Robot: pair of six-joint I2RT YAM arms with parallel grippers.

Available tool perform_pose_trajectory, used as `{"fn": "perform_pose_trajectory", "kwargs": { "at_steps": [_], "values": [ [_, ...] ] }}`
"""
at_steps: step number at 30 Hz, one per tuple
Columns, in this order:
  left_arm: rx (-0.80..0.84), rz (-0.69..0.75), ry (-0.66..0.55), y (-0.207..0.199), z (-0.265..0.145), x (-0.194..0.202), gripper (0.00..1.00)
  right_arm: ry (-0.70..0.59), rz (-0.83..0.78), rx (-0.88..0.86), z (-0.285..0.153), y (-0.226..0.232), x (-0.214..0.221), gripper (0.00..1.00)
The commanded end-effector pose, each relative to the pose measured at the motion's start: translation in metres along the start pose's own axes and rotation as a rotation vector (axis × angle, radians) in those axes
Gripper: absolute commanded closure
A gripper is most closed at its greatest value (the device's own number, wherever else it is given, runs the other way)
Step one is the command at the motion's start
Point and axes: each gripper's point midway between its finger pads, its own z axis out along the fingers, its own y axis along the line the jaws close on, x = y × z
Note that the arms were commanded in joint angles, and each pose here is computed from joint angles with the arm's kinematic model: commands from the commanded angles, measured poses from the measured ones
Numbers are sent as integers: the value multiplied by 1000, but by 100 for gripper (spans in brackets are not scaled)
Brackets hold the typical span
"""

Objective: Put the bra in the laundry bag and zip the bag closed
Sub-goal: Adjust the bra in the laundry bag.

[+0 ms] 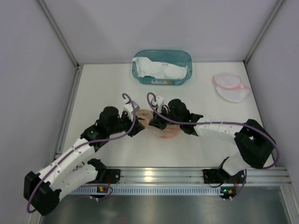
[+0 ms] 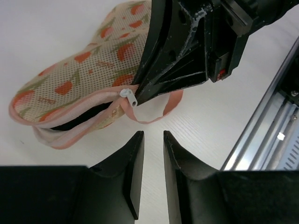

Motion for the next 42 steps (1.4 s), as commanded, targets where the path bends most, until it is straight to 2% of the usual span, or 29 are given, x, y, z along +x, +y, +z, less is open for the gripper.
{"fn": "perform_pose_trajectory", "kwargs": {
  "at_steps": [1, 3, 7, 12, 18, 27, 34, 37, 42],
  "values": [
    [-48, 150, -122, 11, -1, -23, 71, -116, 97, 7, 5, -2, -37, 100],
    [-52, 251, -138, 14, -2, -21, 74, -118, 108, 1, 5, -1, -36, 100],
    [-66, 347, -151, 15, 4, -20, 78, -131, 144, -18, 6, 4, -39, 100],
    [-39, 499, -154, 6, 16, -17, 77, -145, 149, -60, 6, 11, -40, 100],
    [-56, 605, -164, 8, 22, -21, 77, -148, 123, -60, 6, 10, -40, 100],
    [-124, 610, -125, 26, 33, -14, 81, -167, 66, -120, 1, 21, -39, 100],
    [-162, 573, -118, 34, 38, -14, 98, -164, 15, -163, -5, 32, -30, 100],
    [-186, 567, -102, 39, 38, -13, 98, -174, 1, -161, -8, 32, -32, 100],
    [-198, 539, -101, 40, 39, -15, 90, -171, -6, -172, -10, 34, -29, 100]
  ]
}}
